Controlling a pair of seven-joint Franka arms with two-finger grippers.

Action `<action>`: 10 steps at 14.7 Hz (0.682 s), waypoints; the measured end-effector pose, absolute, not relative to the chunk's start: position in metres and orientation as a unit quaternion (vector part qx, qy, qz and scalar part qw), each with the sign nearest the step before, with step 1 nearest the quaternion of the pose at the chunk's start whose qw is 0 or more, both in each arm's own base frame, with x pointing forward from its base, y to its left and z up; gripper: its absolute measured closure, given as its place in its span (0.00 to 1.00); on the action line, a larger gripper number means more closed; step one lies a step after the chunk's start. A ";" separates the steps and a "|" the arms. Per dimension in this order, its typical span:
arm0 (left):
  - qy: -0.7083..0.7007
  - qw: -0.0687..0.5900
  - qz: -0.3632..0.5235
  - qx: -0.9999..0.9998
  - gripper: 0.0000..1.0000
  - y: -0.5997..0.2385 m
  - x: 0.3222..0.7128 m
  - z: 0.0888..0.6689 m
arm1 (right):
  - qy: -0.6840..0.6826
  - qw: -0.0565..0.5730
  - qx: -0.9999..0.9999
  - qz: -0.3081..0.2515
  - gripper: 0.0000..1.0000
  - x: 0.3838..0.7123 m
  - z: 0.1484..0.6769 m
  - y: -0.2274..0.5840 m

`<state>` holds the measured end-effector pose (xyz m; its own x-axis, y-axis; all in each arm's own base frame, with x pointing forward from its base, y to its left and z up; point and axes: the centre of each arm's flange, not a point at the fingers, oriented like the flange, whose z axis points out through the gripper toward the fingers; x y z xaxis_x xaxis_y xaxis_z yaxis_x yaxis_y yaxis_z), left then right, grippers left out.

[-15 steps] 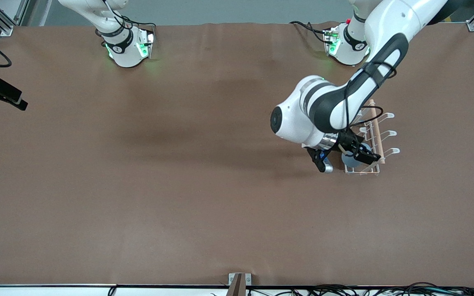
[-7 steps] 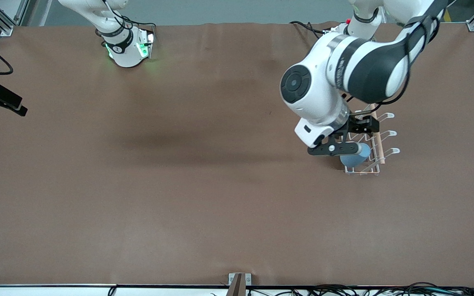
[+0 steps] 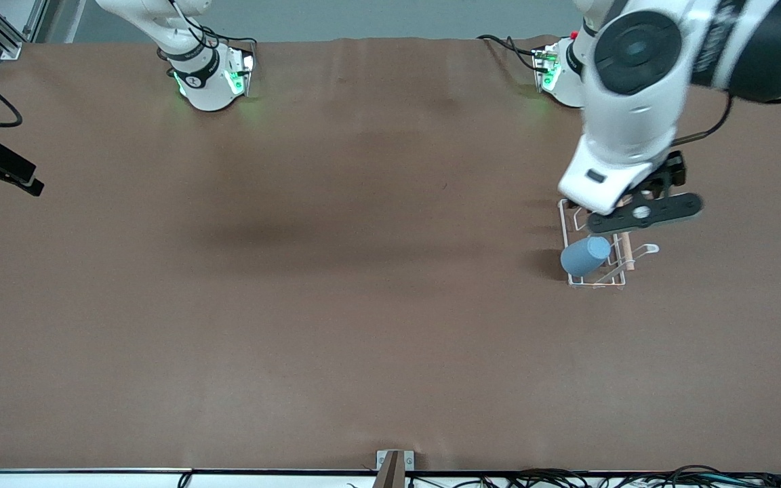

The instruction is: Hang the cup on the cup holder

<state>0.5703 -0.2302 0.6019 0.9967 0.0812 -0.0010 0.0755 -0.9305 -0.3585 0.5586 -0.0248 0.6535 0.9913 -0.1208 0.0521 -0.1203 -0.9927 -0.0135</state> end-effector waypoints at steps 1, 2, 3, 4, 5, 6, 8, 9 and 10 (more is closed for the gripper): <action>-0.045 0.169 0.011 -0.984 0.00 -0.222 0.568 0.611 | 0.060 0.004 -0.998 -0.027 0.00 0.559 0.653 -0.025; -0.047 0.156 0.015 -0.987 0.00 -0.215 0.566 0.618 | 0.060 0.001 -0.998 -0.027 0.00 0.559 0.653 -0.026; -0.045 0.143 0.020 -0.988 0.00 -0.209 0.563 0.625 | 0.061 0.000 -0.998 -0.027 0.00 0.560 0.652 -0.027; -0.043 0.131 0.019 -0.990 0.00 -0.204 0.561 0.632 | 0.060 -0.001 -0.998 -0.027 0.00 0.560 0.652 -0.027; -0.045 0.118 0.015 -0.992 0.00 -0.198 0.560 0.642 | 0.060 -0.001 -0.998 -0.027 0.00 0.560 0.652 -0.027; -0.050 0.097 0.016 -0.994 0.00 -0.189 0.557 0.652 | 0.060 -0.001 -0.998 -0.027 0.00 0.560 0.652 -0.027; -0.060 0.052 0.026 -0.997 0.00 -0.161 0.549 0.673 | 0.060 -0.001 -0.998 -0.027 0.00 0.560 0.652 -0.026; -0.062 0.034 0.028 -0.997 0.00 -0.143 0.545 0.682 | 0.059 -0.001 -0.998 -0.027 0.00 0.560 0.651 -0.026; -0.062 0.022 0.026 -0.997 0.00 -0.124 0.541 0.688 | 0.058 -0.001 -0.998 -0.026 0.00 0.560 0.651 -0.025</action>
<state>0.5411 -0.1244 0.6875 0.9909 0.1252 -0.0492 0.1229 -0.9913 -0.0471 0.5603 -0.0250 0.6514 0.9918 -0.1165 0.0530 -0.1166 -0.9932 -0.0010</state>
